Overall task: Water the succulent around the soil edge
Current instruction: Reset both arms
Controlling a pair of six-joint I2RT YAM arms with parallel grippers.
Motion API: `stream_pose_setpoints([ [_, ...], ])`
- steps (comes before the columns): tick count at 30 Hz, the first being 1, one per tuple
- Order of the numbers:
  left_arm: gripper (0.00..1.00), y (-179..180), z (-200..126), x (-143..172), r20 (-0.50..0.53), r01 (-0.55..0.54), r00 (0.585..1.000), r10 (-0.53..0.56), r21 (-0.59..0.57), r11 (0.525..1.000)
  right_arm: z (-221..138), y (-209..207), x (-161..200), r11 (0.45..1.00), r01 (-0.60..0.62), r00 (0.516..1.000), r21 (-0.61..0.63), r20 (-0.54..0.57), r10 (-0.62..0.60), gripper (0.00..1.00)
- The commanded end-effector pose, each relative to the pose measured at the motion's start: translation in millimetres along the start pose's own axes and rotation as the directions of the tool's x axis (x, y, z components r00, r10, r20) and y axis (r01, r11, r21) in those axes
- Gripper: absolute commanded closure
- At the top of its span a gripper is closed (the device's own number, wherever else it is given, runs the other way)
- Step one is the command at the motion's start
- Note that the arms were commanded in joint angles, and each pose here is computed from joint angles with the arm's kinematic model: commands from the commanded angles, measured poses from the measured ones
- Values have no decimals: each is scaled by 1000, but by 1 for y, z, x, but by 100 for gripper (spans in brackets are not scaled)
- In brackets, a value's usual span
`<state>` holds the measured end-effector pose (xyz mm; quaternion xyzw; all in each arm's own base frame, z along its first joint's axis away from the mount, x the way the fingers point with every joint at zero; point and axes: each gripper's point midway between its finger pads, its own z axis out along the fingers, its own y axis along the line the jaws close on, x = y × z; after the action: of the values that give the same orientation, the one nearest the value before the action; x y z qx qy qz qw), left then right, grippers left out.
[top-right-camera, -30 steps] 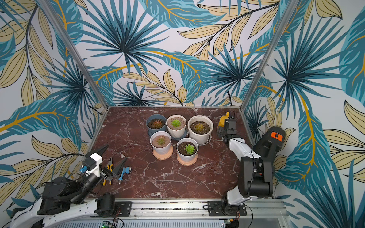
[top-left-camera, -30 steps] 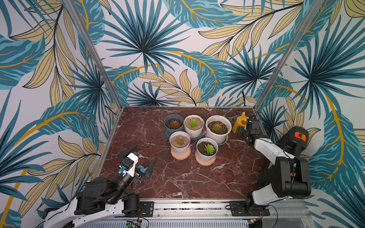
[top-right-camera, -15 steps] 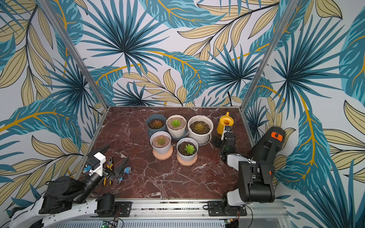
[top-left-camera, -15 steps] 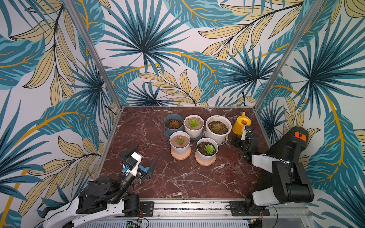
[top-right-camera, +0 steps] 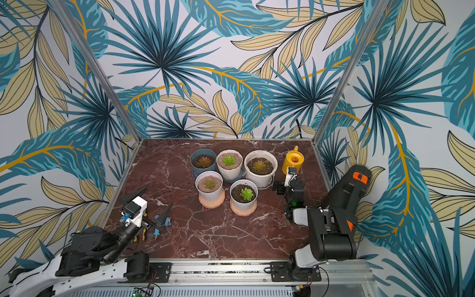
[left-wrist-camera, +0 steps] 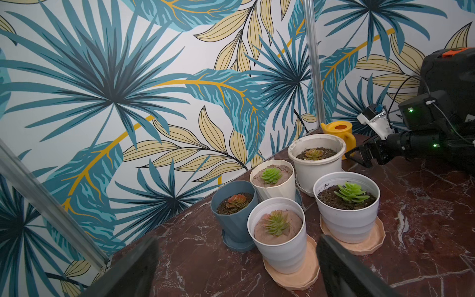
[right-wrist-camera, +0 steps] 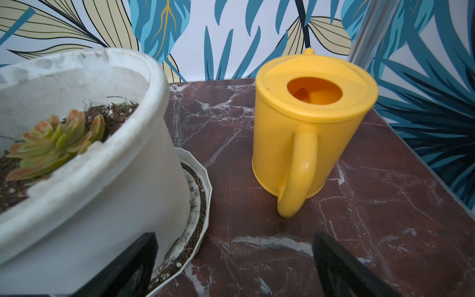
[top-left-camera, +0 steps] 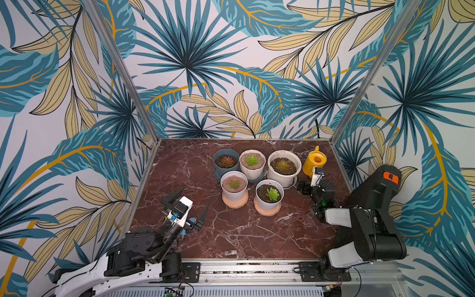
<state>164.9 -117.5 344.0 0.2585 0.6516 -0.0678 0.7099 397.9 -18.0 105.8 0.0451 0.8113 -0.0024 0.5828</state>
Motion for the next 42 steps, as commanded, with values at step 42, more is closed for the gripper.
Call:
stream_pose_setpoints([
  [42,0,143,140,278,-263,114,909,-323,-589,800,1,8,-3,999,37,999,-8,10,-37,0],
])
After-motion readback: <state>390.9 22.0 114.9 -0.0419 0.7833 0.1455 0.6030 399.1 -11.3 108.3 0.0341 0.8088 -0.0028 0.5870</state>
